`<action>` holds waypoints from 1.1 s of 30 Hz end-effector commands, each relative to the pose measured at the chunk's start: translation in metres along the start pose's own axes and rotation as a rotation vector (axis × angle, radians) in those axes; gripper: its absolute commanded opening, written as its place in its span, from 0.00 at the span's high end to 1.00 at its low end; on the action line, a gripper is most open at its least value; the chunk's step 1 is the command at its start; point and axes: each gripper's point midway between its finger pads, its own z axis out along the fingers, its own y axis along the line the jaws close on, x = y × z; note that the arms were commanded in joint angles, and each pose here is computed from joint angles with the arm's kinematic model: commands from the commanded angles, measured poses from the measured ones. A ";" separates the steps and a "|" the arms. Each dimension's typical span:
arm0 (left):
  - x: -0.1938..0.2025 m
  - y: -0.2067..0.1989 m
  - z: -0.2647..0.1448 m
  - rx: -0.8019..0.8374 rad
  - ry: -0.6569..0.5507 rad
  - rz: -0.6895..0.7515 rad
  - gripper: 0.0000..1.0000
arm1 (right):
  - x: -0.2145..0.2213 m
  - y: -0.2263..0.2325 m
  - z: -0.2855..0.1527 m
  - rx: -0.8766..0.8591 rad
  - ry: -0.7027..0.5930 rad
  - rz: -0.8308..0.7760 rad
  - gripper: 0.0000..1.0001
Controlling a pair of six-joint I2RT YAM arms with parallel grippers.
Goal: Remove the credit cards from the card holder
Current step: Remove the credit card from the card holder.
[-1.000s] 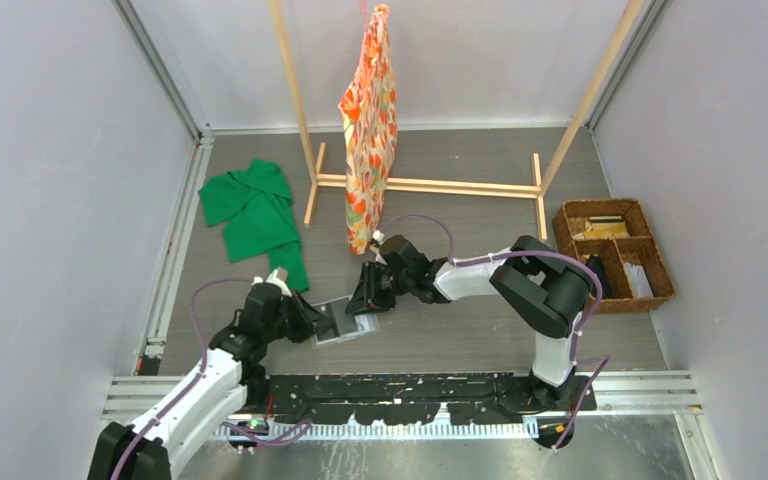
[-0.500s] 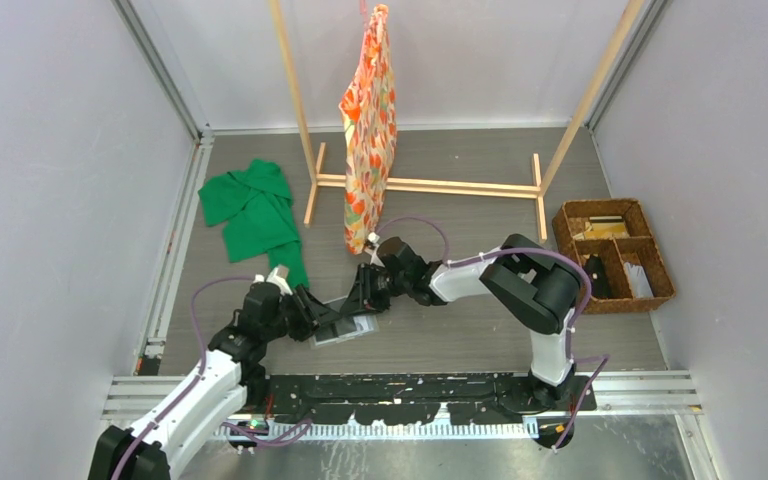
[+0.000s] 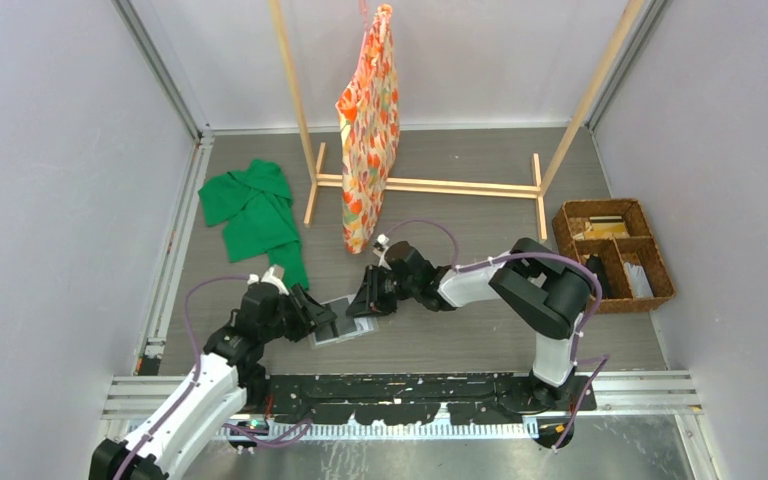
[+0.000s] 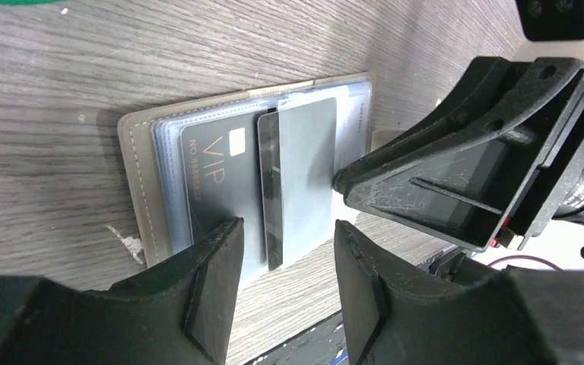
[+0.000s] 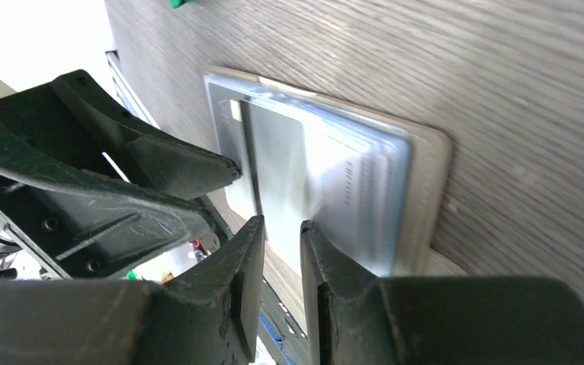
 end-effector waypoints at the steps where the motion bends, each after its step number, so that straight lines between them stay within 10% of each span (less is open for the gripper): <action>1: 0.005 0.028 0.008 -0.121 0.023 0.003 0.50 | -0.007 -0.044 -0.016 0.154 -0.075 0.045 0.70; 33: -0.067 -0.061 0.077 0.085 0.097 0.172 0.55 | -0.084 -0.062 -0.081 0.163 -0.285 0.113 0.70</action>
